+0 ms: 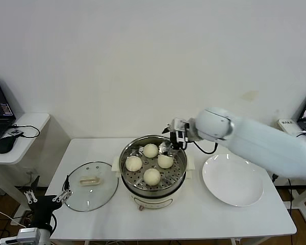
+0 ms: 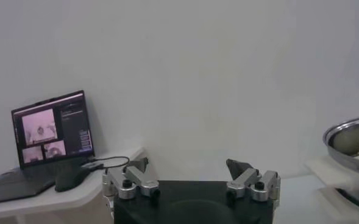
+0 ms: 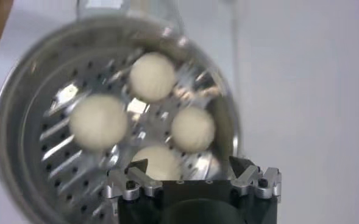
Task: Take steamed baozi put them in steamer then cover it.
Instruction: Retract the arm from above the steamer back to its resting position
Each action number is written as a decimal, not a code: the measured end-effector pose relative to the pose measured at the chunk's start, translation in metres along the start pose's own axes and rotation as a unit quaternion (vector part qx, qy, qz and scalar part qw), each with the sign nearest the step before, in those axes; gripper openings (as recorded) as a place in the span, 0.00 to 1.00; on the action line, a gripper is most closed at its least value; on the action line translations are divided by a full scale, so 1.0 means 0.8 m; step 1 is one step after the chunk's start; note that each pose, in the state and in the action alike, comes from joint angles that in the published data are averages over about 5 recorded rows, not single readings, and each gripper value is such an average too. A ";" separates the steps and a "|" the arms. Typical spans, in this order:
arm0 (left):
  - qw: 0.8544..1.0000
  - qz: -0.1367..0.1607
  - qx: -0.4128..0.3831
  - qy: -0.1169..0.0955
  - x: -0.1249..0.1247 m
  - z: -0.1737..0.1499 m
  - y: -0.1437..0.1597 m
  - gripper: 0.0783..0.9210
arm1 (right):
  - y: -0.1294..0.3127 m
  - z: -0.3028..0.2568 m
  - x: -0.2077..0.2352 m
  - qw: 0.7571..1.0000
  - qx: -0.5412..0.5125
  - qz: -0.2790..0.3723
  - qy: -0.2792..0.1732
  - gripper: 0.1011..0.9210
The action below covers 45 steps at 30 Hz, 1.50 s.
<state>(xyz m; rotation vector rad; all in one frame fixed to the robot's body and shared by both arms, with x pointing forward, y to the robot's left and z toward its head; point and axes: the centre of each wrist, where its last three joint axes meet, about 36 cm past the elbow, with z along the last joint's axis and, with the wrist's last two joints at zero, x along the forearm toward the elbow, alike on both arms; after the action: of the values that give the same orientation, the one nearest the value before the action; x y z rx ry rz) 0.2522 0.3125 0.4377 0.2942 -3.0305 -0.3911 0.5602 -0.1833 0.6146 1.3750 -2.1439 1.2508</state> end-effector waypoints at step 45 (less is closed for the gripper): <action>0.779 0.084 -0.617 -0.076 -0.042 0.157 0.042 0.88 | 0.348 0.297 0.116 0.805 -0.323 0.475 -0.147 0.88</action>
<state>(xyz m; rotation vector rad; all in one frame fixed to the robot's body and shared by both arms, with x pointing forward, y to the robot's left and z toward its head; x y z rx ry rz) 0.2674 0.3819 0.3238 -0.1229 -2.1713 -2.2049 0.3238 -0.3816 0.3965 0.1482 -3.1989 0.3598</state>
